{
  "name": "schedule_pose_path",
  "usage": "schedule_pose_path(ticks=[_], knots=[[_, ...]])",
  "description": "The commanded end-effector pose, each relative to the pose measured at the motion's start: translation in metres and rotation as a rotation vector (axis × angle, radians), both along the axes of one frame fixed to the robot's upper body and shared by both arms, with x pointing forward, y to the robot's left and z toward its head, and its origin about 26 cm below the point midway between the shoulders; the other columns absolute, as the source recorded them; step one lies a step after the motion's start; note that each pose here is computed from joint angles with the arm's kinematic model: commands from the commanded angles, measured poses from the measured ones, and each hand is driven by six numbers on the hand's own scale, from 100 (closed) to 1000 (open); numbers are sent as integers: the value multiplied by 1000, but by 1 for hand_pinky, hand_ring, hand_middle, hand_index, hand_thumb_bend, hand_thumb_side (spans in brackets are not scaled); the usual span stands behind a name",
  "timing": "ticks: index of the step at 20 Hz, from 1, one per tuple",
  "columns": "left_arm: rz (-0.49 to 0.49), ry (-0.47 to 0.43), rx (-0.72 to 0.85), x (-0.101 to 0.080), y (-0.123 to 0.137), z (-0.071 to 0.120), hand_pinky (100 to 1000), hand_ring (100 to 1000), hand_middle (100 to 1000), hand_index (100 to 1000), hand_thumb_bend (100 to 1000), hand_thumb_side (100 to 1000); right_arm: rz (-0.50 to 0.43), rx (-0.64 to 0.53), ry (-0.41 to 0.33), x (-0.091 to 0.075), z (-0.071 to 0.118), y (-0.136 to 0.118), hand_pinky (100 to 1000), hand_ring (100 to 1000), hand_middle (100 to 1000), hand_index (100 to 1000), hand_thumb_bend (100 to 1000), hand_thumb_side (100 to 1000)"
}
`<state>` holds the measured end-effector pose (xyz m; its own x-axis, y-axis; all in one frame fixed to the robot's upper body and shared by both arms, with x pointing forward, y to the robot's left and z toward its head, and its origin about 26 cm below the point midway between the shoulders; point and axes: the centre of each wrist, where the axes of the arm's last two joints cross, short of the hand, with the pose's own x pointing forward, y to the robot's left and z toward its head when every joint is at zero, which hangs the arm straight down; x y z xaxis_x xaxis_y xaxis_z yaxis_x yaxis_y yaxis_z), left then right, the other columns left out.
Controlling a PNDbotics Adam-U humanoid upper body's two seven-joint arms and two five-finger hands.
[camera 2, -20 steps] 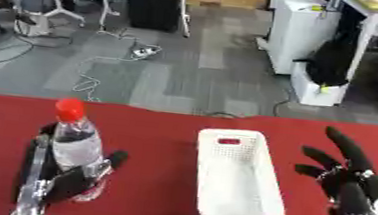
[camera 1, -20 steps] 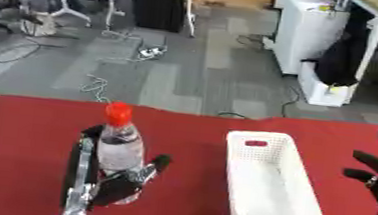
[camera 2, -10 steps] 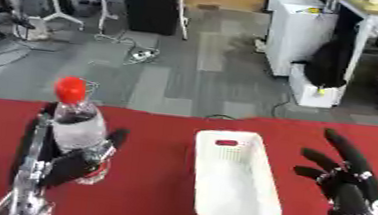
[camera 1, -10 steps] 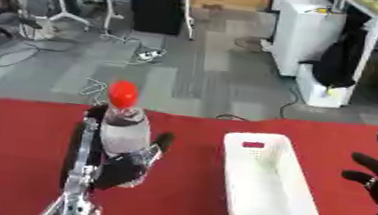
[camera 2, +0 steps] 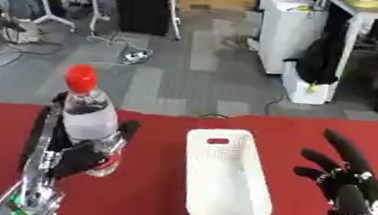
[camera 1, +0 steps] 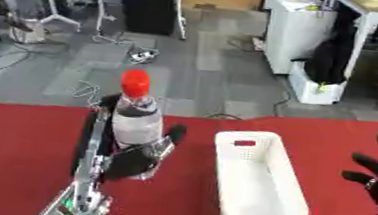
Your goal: Pick up objects on the table and place them in the box.
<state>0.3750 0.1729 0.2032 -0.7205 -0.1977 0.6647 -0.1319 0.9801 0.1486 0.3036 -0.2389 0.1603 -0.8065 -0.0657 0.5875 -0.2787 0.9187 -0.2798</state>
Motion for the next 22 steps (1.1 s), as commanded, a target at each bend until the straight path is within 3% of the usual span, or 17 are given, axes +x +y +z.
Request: schedule_pose_path(ticks=[1, 11, 22], knots=[[-59, -29, 29, 3, -4, 22, 100, 303, 148, 192, 100, 100, 5, -10, -18, -1, 6, -1, 760, 859, 990, 991, 100, 715], [-123, -22, 107, 21, -13, 50, 100, 307, 159, 186, 100, 100, 13, -22, -14, 0, 6, -1, 761, 860, 991, 992, 100, 715], [-126, 8, 127, 33, -20, 52, 100, 318, 164, 188, 100, 100, 26, -33, -13, 1, 8, 0, 762, 860, 992, 994, 100, 715]])
